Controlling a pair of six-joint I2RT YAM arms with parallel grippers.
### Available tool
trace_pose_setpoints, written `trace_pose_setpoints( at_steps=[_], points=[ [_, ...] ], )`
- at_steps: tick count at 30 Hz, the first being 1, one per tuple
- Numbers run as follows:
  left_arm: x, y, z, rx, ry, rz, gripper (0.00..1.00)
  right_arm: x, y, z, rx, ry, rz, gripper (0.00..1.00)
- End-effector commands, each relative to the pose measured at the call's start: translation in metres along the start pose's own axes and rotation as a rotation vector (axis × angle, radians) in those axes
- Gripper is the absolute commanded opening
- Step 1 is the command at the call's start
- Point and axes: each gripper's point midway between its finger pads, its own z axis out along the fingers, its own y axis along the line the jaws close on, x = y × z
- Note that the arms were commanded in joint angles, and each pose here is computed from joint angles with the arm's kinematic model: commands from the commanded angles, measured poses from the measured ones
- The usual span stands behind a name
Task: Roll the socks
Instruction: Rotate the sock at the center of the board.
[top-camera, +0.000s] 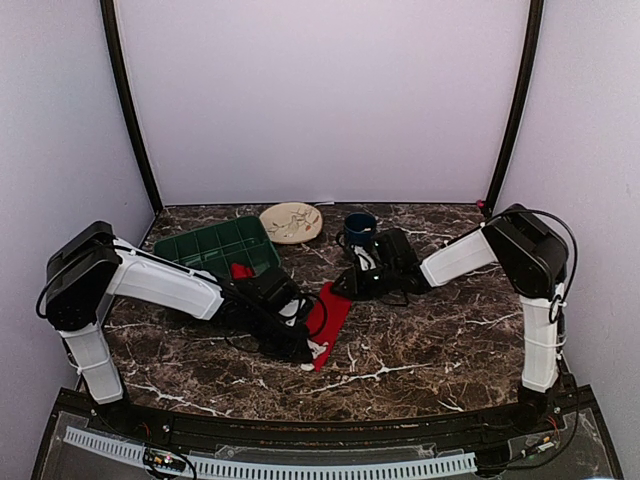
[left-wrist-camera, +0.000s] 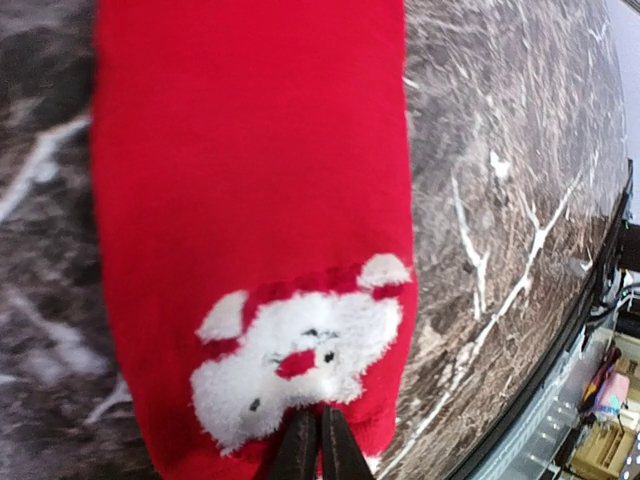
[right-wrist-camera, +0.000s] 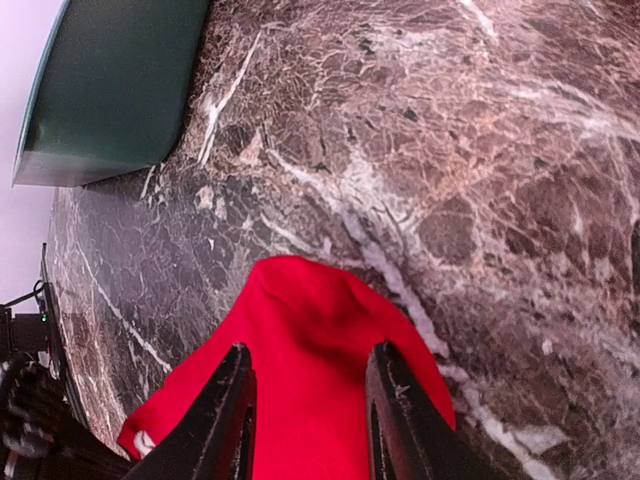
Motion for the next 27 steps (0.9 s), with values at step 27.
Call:
trace_pose_setpoints(
  at_steps=[27],
  points=[
    [0.006,-0.066,0.033,0.193,0.186,0.091,0.15,0.012,-0.01,0.016,0.004,0.158,-0.074,0.36]
  ],
)
